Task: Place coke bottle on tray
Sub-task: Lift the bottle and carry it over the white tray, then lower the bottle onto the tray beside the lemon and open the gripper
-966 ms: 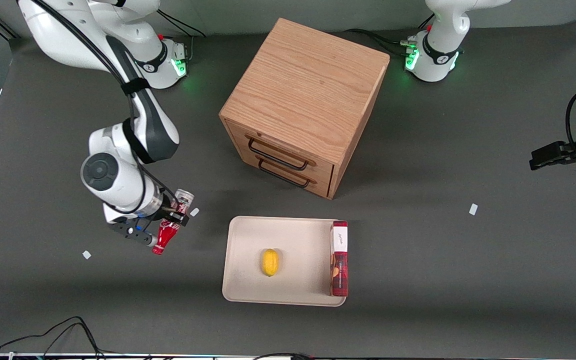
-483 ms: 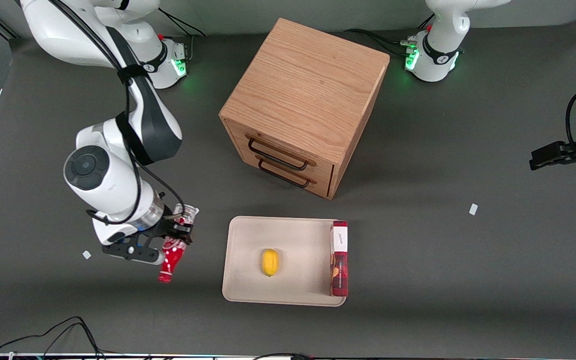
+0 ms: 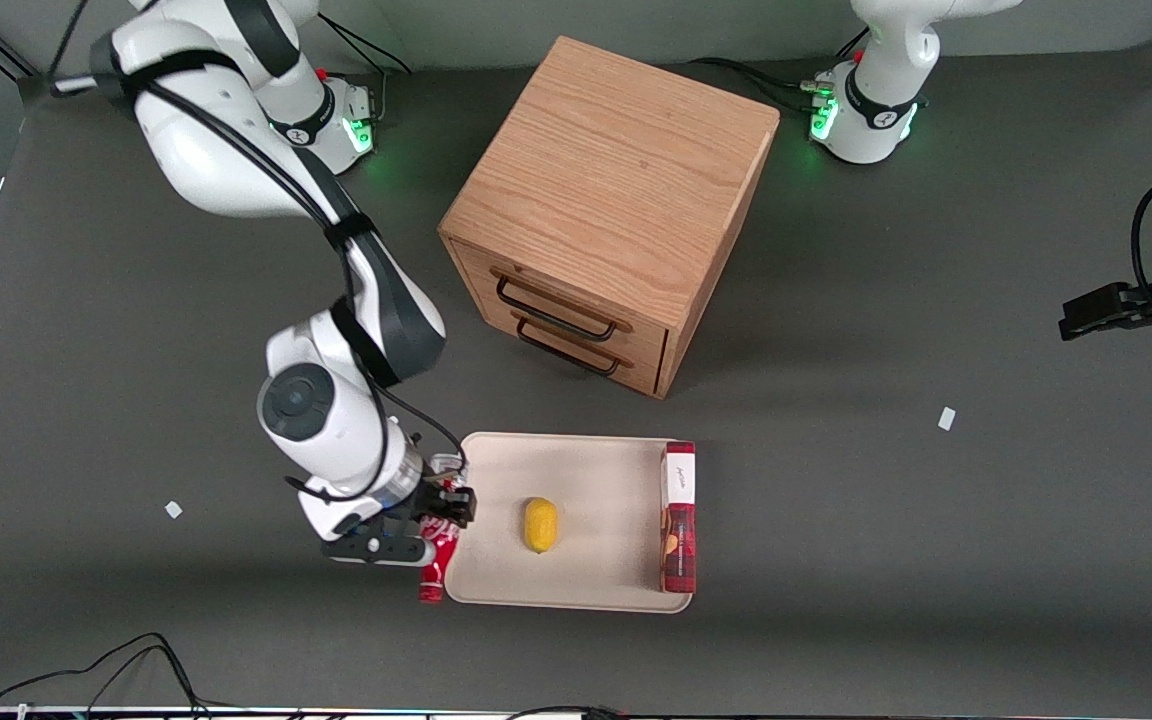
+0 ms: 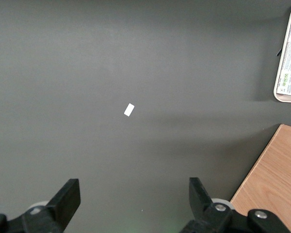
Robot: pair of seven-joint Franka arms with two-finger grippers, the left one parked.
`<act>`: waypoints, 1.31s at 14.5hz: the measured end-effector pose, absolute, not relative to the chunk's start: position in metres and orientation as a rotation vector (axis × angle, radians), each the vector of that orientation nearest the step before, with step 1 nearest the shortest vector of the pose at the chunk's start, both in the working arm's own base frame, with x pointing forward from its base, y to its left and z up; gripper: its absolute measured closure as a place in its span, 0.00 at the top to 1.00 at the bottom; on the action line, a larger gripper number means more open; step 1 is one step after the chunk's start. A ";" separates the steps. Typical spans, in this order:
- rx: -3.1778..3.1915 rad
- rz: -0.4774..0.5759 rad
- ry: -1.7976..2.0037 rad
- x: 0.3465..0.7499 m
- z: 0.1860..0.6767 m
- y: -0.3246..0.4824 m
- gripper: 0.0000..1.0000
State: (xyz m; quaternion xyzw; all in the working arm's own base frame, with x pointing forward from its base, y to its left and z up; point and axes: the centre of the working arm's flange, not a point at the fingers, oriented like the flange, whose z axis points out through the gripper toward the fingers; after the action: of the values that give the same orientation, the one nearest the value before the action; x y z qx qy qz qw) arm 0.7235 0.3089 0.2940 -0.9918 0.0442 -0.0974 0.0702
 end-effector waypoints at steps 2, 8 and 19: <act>-2.976 -0.297 0.124 0.724 0.250 0.316 0.55; -2.977 -0.282 0.122 0.722 0.209 0.319 0.55; -2.958 -0.318 0.126 0.722 0.186 0.319 1.00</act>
State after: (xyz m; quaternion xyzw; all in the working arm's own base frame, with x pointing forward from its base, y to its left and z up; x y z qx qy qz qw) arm 0.7220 0.3193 0.1856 -0.9901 0.0422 -0.1064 0.0818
